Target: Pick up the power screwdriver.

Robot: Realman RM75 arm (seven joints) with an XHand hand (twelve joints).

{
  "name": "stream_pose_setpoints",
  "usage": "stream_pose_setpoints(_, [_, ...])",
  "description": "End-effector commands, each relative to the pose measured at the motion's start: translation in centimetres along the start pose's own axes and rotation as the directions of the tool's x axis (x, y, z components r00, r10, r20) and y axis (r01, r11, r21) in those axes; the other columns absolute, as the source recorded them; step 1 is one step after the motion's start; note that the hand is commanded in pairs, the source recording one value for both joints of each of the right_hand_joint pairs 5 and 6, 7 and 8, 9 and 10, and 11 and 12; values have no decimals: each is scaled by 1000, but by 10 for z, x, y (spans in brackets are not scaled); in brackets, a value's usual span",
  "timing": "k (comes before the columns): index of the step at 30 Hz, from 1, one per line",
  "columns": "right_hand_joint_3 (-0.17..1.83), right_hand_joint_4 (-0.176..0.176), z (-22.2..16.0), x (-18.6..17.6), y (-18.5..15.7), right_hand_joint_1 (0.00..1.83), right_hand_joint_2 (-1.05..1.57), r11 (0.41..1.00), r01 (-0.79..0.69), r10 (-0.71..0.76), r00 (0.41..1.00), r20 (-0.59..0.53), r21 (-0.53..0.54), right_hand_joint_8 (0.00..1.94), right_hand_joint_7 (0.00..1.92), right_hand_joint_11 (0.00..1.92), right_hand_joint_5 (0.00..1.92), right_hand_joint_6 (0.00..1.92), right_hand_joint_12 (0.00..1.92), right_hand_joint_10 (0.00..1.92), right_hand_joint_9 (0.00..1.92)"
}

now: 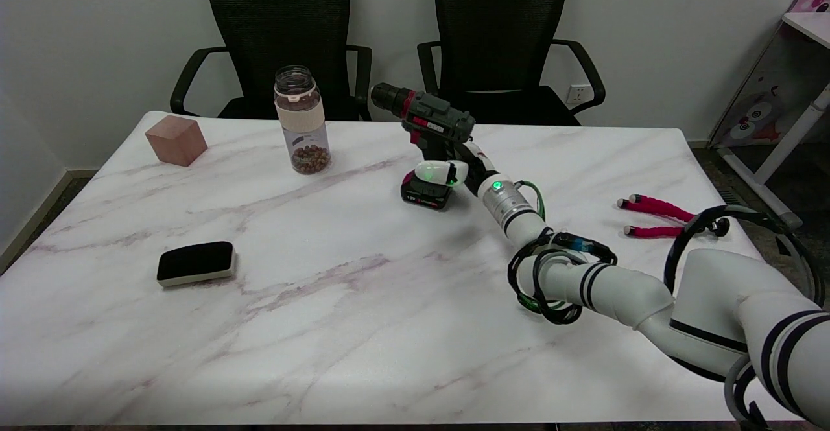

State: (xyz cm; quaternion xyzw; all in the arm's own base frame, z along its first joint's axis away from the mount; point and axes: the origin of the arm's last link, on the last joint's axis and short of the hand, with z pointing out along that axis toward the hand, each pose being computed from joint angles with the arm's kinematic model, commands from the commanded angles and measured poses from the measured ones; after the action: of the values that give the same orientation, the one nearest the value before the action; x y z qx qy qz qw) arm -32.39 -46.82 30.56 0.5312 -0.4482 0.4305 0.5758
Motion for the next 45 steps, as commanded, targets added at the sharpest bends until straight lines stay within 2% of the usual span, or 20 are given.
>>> stream_pose_setpoints(1, [665,176,2,-4,0,855,-554,981,-196,196,981,-11,-8,144,144,18,144,144,18,166,166])
stream_pose_setpoints(8, [690,176,2,-8,-4,862,-571,970,-242,242,970,-1,11,152,152,11,152,152,11,170,170])
stream_pose_setpoints(23, [684,176,3,-10,-12,890,-560,970,-241,240,971,13,44,172,172,38,172,172,38,203,203])
stream_pose_setpoints(34, [607,176,4,-8,-12,917,-456,971,-237,237,972,10,40,195,195,216,195,195,216,265,265])
stream_pose_setpoints(38, [709,176,4,-6,-11,923,-452,971,-234,234,972,8,37,219,219,224,219,219,224,274,274])
stream_pose_setpoints(45, [745,176,4,-3,-11,963,-383,973,-229,229,973,3,37,294,294,212,294,294,212,309,309])
